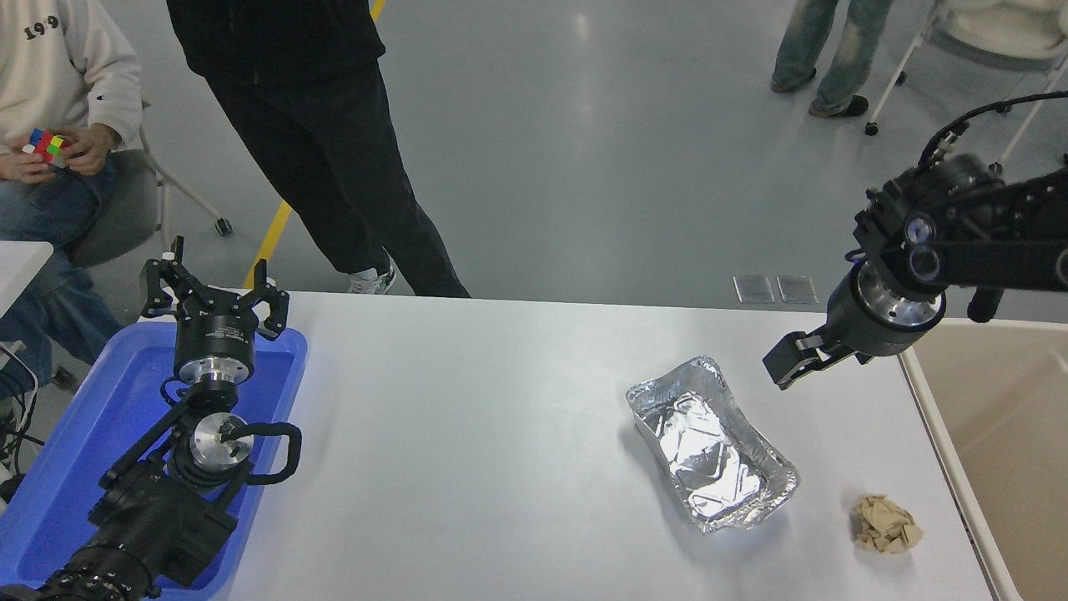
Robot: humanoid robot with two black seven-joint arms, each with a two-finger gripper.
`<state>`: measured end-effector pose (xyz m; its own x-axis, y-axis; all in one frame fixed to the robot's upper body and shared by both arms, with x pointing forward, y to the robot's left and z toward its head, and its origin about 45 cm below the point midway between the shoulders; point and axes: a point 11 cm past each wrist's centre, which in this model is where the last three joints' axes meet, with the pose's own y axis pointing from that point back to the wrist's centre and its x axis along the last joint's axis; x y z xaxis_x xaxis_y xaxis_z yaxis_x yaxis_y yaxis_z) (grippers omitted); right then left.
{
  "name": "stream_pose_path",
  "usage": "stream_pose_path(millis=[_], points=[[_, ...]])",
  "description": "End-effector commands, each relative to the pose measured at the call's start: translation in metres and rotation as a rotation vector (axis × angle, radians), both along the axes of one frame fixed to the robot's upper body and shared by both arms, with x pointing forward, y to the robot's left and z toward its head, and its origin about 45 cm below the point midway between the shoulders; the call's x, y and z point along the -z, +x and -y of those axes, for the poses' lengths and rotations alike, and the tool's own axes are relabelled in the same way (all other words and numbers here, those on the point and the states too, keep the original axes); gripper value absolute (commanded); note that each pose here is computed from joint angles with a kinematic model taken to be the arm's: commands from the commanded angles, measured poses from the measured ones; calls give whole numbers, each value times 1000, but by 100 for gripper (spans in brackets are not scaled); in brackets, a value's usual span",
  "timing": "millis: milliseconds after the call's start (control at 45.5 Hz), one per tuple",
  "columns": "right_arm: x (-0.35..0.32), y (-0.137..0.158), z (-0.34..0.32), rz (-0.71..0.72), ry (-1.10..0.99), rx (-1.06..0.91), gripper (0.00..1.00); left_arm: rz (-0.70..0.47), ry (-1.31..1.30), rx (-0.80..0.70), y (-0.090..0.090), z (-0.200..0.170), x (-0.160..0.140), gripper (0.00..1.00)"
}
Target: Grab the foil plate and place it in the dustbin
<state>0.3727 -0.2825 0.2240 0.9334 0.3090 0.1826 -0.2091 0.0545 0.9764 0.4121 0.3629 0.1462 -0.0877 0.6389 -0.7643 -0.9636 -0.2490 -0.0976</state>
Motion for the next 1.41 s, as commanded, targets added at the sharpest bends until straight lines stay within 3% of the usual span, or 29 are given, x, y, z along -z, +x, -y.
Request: stream_pose_path(millis=[0, 637, 945, 1385], points=[[43, 5, -15, 44, 17, -55, 100, 0, 0, 0, 0, 0, 0, 99], [110, 15, -37, 158, 37, -73, 100, -1, 0, 1, 0, 0, 0, 99], [134, 5, -35, 186, 50, -80, 100, 0, 0, 0, 0, 0, 0, 99], [154, 1, -16, 201, 42, -69, 82, 0, 0, 0, 0, 0, 0, 99]])
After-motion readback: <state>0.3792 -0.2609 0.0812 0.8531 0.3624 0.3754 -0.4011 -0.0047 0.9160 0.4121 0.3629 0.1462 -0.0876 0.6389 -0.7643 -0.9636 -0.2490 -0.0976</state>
